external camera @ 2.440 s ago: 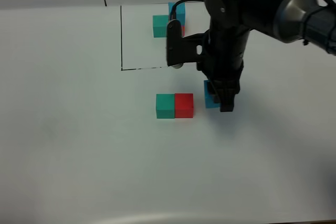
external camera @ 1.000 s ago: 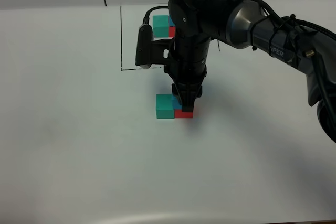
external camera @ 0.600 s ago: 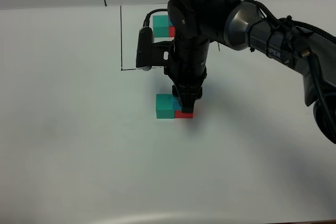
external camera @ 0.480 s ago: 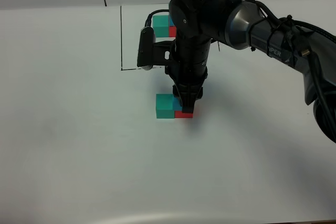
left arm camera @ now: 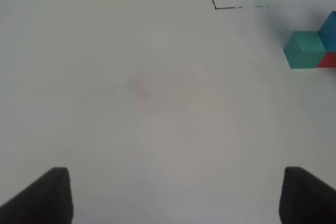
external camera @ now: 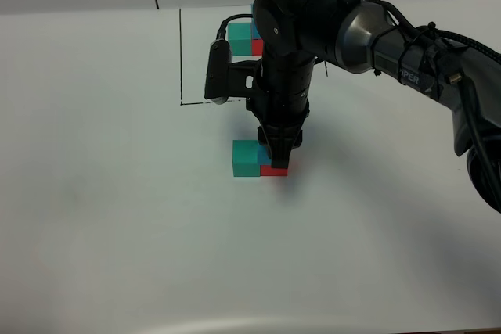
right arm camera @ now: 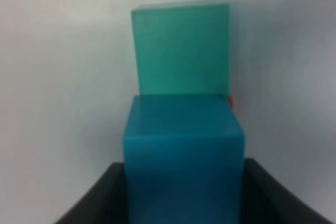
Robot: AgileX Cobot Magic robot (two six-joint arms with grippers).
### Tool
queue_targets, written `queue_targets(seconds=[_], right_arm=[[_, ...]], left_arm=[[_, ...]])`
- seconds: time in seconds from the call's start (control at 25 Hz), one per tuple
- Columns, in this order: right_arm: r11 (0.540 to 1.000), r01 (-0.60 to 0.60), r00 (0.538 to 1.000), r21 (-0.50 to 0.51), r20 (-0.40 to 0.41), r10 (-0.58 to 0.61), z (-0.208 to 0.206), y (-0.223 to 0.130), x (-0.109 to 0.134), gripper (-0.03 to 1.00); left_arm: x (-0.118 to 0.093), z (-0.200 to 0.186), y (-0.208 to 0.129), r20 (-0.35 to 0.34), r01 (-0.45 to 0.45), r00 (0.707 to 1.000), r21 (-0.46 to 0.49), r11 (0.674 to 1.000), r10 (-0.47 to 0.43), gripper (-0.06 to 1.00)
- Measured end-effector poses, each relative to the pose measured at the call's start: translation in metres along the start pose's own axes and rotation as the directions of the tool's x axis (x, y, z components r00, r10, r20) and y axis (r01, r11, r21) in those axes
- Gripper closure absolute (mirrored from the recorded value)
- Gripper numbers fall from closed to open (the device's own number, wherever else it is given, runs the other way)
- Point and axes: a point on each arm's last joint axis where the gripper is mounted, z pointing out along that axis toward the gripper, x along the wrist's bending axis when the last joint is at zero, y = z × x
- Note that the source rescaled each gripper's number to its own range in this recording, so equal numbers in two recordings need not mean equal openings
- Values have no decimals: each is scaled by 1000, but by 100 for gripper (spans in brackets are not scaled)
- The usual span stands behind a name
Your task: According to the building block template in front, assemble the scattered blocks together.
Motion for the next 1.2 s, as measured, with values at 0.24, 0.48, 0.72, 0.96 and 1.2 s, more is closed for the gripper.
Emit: queue_targets(seconds=[0.24, 0.48, 0.72, 0.96, 1.2], right_arm=[[1000, 4, 1000, 4, 4, -4, 0, 0, -1, 95], [1000, 4, 1000, 2, 6, -4, 0, 0, -1, 95], [1000, 4, 1000, -6, 15, -4, 0, 1, -2, 95], [1000, 4, 1000, -6, 15, -4, 0, 1, -2, 95], [1000, 16, 999, -8, 30, -16, 1, 1, -3, 91]], left_arm=[[0, 0, 0, 0, 0, 1000, 0, 1000, 0, 20], [0, 0, 0, 0, 0, 1000, 0, 1000, 0, 20], [0, 0, 0, 0, 0, 1000, 0, 1000, 0, 20], [0, 0, 0, 0, 0, 1000, 0, 1000, 0, 20], [0, 0, 0, 0, 0, 1000, 0, 1000, 0, 20]])
